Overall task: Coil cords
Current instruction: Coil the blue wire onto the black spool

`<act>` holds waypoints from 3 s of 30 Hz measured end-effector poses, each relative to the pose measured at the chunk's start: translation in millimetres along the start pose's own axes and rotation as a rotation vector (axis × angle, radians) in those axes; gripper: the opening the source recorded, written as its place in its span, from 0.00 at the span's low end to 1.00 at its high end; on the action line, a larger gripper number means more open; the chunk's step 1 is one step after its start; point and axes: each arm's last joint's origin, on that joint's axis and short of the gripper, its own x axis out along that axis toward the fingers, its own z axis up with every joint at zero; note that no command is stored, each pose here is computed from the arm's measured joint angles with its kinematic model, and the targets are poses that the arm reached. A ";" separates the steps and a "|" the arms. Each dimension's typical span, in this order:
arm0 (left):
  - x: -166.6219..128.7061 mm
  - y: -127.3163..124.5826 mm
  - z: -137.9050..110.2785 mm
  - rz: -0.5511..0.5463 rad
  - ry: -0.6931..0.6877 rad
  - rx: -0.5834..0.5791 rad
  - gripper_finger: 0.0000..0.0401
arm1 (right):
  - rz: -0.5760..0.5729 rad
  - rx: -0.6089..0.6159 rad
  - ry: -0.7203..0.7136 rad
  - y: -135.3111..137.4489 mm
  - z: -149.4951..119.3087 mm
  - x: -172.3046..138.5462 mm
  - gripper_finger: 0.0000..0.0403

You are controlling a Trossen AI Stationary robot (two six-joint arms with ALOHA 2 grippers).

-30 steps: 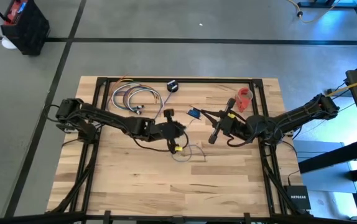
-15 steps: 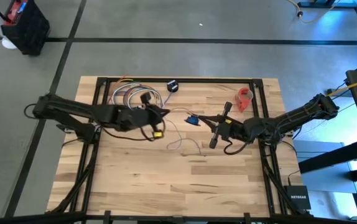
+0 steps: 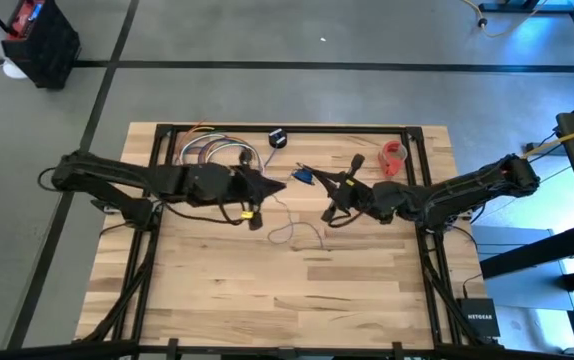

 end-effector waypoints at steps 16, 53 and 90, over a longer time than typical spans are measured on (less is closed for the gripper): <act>71.8 -42.2 -26.5 -0.017 -0.108 0.065 0.00 | 0.050 0.199 -0.099 3.2 4.9 4.9 0.01; 84.0 -42.8 -41.6 0.067 -0.042 0.156 0.17 | 0.168 0.340 -0.357 -39.9 61.4 -30.0 0.01; 113.0 -53.6 -73.1 -0.082 0.027 0.152 0.36 | 0.172 0.306 -0.345 -38.4 59.9 -29.6 0.01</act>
